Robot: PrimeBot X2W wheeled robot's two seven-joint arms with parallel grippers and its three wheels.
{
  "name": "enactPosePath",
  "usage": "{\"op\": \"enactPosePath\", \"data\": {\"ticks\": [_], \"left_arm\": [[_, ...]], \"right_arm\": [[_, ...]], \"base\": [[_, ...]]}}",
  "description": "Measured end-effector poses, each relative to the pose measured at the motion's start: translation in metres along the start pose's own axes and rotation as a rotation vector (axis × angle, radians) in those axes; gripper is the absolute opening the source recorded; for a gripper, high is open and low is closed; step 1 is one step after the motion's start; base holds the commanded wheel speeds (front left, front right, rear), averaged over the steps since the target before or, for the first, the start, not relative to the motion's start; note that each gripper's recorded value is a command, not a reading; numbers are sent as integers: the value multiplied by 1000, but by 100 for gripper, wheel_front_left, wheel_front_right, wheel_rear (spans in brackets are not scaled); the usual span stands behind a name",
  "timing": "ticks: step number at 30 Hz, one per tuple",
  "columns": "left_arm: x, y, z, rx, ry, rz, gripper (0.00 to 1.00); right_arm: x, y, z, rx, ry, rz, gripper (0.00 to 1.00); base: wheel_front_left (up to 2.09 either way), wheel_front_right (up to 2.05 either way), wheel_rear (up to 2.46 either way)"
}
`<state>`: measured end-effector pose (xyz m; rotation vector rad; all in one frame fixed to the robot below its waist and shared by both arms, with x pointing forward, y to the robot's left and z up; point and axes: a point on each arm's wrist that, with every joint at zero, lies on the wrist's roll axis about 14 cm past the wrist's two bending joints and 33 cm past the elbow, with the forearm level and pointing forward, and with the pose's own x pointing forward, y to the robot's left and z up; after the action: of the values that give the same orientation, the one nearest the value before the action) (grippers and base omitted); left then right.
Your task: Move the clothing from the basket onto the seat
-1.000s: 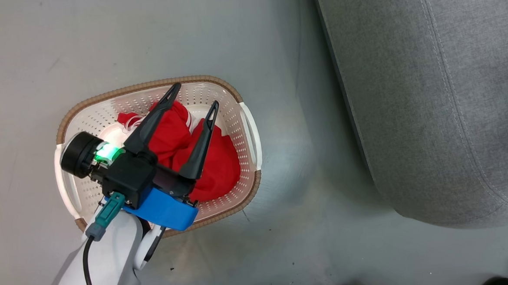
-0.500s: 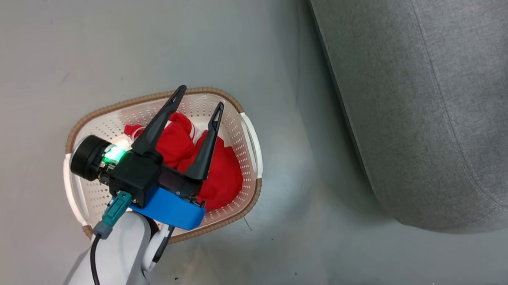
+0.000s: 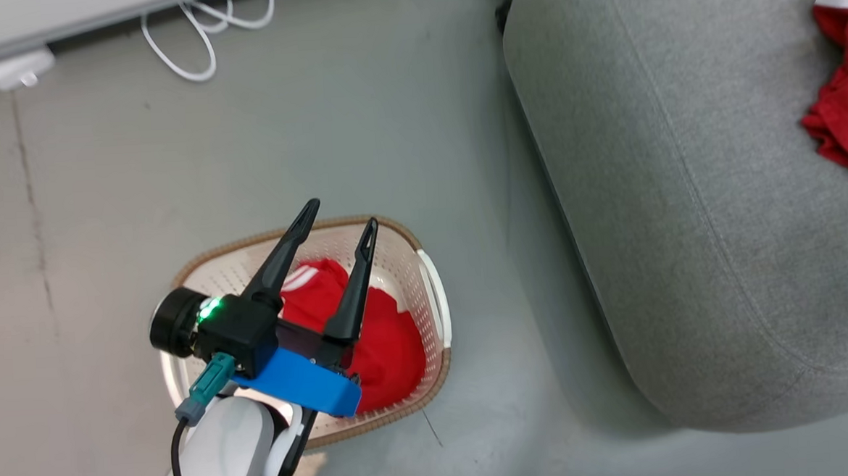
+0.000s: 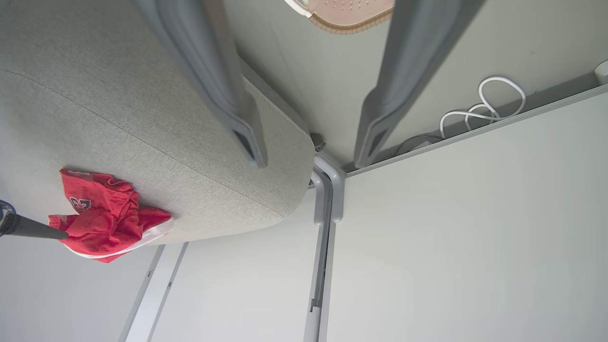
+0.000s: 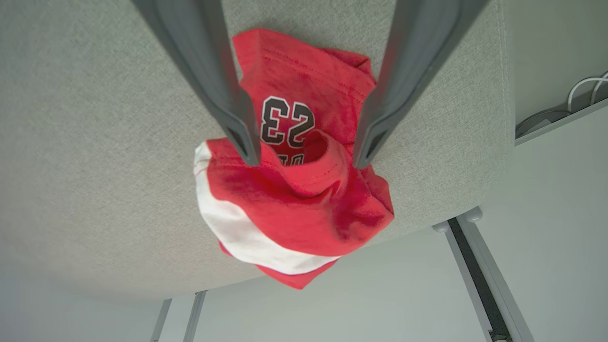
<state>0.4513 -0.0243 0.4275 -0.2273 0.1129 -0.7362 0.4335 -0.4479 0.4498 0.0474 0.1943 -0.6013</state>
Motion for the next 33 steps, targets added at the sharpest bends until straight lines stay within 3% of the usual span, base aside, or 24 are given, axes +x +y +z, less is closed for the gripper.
{"op": "enactPosePath", "data": {"ticks": [10,21,33], "left_arm": [[-40,0,34,-7,-58,126,100],[-102,19,49,0,-94,315,100],[-159,53,51,-4,-114,521,100]], "right_arm": [[-44,16,14,-56,-68,122,100],[-104,90,17,-70,-136,366,100],[-161,158,17,-43,-153,554,100]], "base": [[0,0,0],[0,0,0],[0,0,0]]}}
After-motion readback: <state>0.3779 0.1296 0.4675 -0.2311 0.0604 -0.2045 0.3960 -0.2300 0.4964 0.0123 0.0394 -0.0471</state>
